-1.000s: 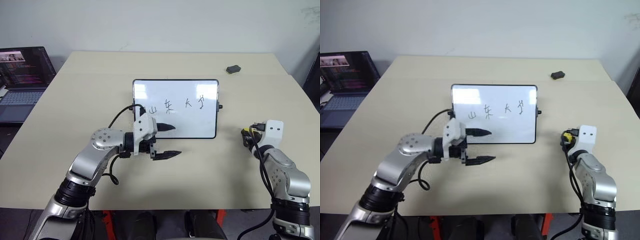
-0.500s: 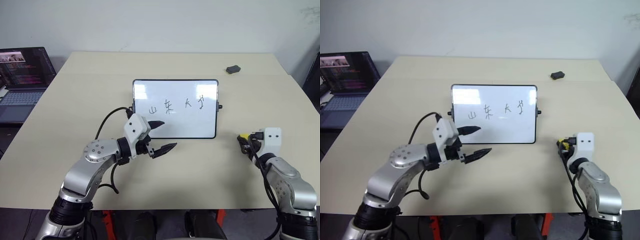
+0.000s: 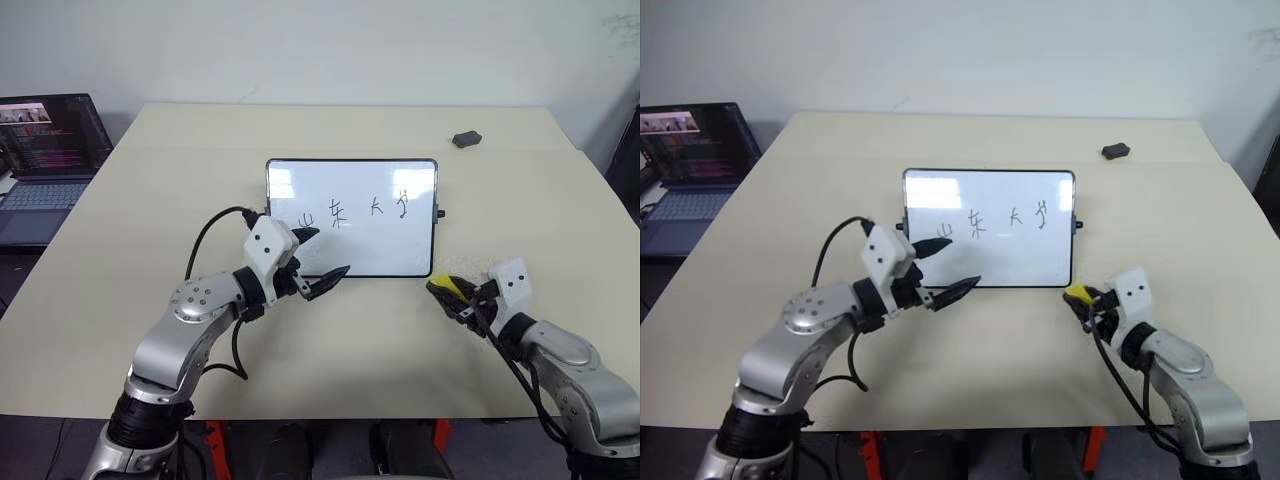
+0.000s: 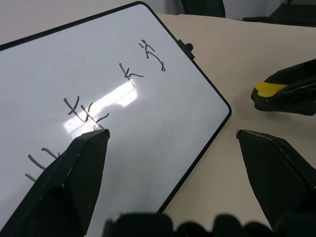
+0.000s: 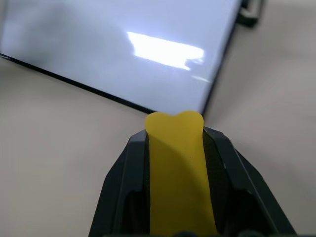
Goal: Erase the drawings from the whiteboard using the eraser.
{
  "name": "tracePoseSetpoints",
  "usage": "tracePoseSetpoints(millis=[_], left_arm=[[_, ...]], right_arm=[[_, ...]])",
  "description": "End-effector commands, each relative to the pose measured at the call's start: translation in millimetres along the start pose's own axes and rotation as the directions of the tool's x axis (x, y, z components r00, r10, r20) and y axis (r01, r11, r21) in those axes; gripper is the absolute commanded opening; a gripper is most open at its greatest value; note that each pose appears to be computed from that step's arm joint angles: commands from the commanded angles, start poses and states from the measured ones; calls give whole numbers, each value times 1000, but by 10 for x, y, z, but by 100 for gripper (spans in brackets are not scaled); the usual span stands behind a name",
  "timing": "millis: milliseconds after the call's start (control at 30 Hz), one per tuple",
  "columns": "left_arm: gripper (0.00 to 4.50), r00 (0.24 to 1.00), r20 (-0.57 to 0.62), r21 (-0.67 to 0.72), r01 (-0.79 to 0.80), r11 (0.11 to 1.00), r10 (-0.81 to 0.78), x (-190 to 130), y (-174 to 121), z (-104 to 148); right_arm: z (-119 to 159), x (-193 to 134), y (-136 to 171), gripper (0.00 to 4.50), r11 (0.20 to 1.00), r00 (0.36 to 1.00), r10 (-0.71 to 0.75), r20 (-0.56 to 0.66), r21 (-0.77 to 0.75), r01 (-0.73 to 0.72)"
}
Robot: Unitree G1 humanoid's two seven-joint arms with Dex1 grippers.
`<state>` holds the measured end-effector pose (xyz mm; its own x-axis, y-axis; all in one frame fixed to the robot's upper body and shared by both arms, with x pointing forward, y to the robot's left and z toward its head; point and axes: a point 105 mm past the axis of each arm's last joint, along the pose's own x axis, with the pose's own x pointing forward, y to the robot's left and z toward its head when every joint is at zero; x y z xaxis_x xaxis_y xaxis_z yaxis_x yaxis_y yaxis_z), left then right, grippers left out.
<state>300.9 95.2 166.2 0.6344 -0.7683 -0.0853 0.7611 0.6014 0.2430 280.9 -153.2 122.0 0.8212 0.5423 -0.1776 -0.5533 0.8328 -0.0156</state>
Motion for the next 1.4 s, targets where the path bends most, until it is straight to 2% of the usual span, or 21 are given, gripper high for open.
tracePoseSetpoints(millis=[33, 200, 333, 500, 667, 900, 1033, 1233, 1400], left_arm=[[450, 999, 40, 44, 0, 999, -1, -8, 43, 157], [450, 999, 29, 49, 22, 999, -23, 1, 31, 146], [450, 998, 33, 54, 45, 998, -47, 29, 1, 173], [450, 998, 28, 58, 59, 997, -61, 30, -27, 182], [450, 997, 18, 60, 78, 995, -79, 16, -59, 177], [450, 996, 17, 63, 85, 994, -86, 17, -42, 185], [450, 996, 21, 66, 88, 994, -89, 27, -41, 195], [450, 996, 23, 70, 81, 994, -82, 19, -40, 193], [450, 997, 20, 68, 72, 995, -74, 6, -41, 176]], right_arm=[[527, 68, -4, 112, 998, 982, 9, 191, -67, 3], [985, 335, -247, 112, 983, 922, -113, 370, -96, 159], [1163, 498, -403, 112, 958, 885, -148, 440, -157, 239], [1244, 655, -481, 112, 939, 857, -159, 490, -193, 285], [1208, 794, -502, 112, 932, 842, -178, 510, -186, 310], [956, 1097, -312, 112, 950, 874, -143, 465, -184, 254], [699, 1217, -323, 112, 962, 908, -165, 386, -142, 235], [132, 1249, -303, 112, 976, 961, -179, 211, -82, 200], [-46, 1211, -219, 112, 977, 973, -158, 168, -113, 178]])
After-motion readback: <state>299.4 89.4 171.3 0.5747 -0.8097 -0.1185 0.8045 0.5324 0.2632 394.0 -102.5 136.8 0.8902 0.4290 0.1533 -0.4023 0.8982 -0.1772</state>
